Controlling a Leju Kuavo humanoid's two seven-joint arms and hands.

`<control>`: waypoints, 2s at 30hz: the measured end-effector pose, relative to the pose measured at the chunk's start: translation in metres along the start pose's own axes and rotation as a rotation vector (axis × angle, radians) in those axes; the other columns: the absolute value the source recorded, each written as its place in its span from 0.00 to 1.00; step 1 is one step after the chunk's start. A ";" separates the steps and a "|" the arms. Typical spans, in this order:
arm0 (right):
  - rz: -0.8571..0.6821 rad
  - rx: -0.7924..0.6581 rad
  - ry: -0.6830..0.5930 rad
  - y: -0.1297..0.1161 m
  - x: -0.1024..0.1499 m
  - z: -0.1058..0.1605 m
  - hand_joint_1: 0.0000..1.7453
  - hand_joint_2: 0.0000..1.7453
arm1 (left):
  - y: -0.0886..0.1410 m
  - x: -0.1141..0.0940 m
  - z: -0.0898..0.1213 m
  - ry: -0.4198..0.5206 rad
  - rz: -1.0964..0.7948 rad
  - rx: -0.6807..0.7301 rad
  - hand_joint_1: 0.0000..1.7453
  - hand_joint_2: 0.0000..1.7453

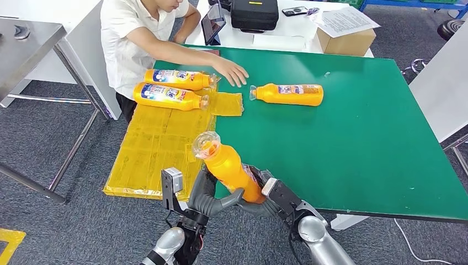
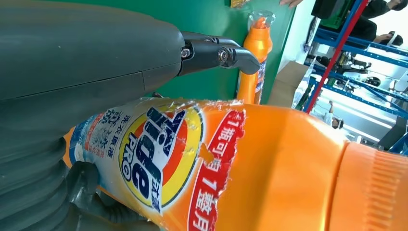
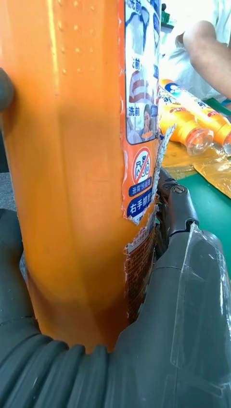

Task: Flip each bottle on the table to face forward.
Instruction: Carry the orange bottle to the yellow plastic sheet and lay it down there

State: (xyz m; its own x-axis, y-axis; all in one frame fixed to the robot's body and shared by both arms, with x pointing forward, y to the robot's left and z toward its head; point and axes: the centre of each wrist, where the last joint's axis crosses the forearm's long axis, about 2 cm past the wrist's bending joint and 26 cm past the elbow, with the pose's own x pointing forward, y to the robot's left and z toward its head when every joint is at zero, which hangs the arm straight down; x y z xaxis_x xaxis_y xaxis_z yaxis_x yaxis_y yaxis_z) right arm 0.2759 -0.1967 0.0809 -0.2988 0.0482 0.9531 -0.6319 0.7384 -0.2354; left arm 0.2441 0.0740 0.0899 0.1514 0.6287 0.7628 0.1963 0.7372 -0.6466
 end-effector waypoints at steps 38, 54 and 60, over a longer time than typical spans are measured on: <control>-0.022 0.087 0.026 0.048 -0.011 -0.026 0.00 1.00 | 0.003 0.030 -0.011 -0.094 0.120 -0.168 1.00 1.00; -0.120 0.091 0.058 0.061 -0.015 -0.018 0.77 1.00 | -0.016 0.036 -0.015 -0.161 -0.020 -0.215 1.00 1.00; -0.144 0.075 0.066 0.061 -0.017 -0.013 0.00 1.00 | -0.023 0.034 -0.021 -0.171 -0.153 -0.232 1.00 1.00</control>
State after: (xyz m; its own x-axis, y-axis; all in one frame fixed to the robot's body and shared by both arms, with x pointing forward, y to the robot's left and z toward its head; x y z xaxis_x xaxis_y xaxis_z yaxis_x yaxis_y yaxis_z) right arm 0.2515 -0.1435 0.0527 -0.1550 -0.0088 0.9879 -0.7173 0.6886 -0.1064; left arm 0.2653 0.0735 0.1311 -0.0575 0.5622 0.8250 0.4228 0.7623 -0.4900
